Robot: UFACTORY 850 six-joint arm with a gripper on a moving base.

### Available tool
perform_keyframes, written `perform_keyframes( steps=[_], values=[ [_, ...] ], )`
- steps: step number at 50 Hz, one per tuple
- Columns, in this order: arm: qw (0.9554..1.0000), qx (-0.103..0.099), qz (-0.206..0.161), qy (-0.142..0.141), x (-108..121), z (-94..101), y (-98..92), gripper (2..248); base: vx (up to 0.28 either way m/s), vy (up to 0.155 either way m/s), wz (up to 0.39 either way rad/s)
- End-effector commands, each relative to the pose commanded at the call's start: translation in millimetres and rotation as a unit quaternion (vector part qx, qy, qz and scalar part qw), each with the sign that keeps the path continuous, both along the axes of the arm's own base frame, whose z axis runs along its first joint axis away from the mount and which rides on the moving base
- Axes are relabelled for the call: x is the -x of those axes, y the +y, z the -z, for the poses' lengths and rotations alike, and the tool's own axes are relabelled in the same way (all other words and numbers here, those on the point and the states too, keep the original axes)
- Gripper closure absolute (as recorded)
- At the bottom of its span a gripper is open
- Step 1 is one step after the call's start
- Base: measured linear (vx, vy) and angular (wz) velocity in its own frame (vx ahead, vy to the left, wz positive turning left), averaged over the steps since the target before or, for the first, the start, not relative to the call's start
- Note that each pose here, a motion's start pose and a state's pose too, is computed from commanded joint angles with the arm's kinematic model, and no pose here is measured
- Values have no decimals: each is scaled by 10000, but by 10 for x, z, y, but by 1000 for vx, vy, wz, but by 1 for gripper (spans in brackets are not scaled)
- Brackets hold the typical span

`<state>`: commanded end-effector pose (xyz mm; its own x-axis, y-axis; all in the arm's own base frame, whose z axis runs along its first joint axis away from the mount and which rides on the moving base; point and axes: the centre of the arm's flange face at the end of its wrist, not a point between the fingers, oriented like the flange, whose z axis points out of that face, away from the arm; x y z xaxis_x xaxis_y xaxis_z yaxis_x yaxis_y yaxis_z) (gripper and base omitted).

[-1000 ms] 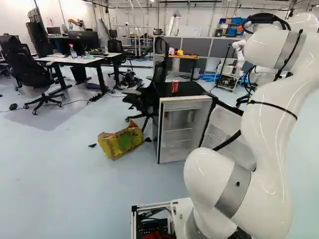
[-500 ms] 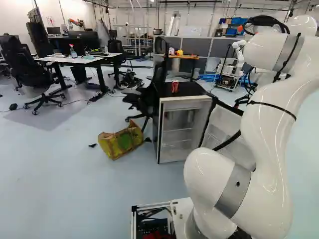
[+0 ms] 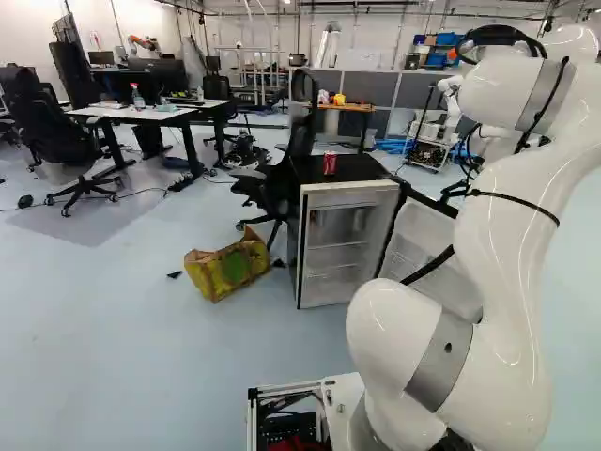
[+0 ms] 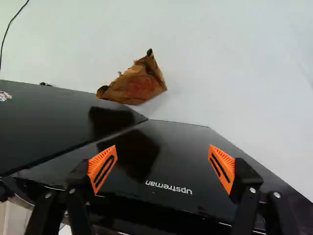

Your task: Grab a drink from the fridge

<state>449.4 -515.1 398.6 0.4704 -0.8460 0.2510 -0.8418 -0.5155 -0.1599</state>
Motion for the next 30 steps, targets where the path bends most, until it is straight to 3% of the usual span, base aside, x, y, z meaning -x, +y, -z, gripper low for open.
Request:
perform_keyframes(
  steps=[30],
  values=[
    [9999, -107, -30, 91, 131, -10, 216, 3, 0, 0, 0]
  ],
)
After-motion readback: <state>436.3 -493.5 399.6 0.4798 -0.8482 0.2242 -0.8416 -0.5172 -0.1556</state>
